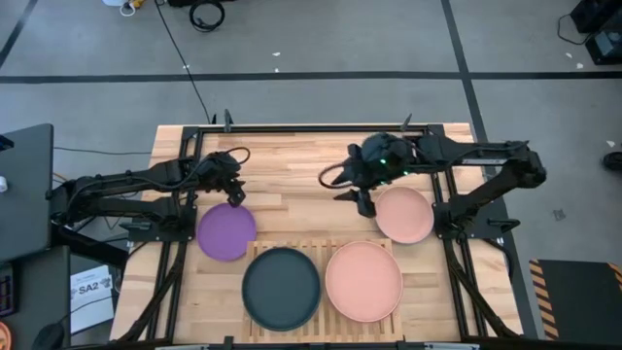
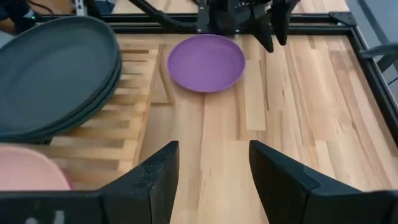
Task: Place and stack plates onto a shelf
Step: Stack the violet plate on top of the light orange plate on the shelf
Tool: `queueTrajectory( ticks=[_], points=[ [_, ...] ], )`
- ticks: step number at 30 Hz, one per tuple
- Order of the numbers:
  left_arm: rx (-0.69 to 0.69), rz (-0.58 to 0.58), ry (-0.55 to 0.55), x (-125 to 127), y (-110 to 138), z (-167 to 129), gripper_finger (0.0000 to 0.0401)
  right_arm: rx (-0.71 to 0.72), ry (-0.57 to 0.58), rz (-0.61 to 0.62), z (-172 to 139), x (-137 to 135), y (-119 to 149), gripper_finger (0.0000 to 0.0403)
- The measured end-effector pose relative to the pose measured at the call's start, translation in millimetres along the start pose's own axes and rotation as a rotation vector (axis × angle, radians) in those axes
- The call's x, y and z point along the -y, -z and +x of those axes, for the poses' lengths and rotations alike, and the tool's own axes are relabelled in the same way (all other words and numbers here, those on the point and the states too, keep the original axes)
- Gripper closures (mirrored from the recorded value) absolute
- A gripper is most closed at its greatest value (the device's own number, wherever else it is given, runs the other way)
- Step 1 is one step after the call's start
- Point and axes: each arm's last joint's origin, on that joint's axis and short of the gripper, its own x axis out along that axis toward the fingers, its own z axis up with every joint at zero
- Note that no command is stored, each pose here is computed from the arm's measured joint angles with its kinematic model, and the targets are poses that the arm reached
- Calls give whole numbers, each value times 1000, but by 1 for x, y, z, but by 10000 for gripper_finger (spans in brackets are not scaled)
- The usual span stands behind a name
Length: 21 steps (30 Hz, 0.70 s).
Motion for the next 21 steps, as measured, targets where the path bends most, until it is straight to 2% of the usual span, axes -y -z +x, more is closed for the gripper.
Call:
queueTrajectory(
  ticks=[4,13,18,21],
  points=[
    [-74,17,-19,-2,7,0,248,23,38,-5,-1,-7,23,204],
    [-103,14,-32,-3,8,5,248,88,33,65,-2,-11,78,204],
    [-180,-22,-80,-11,7,21,248,145,36,79,-4,-9,93,204],
    [-229,-31,-38,-15,6,31,248,165,35,77,-7,-9,97,204]
  ],
)
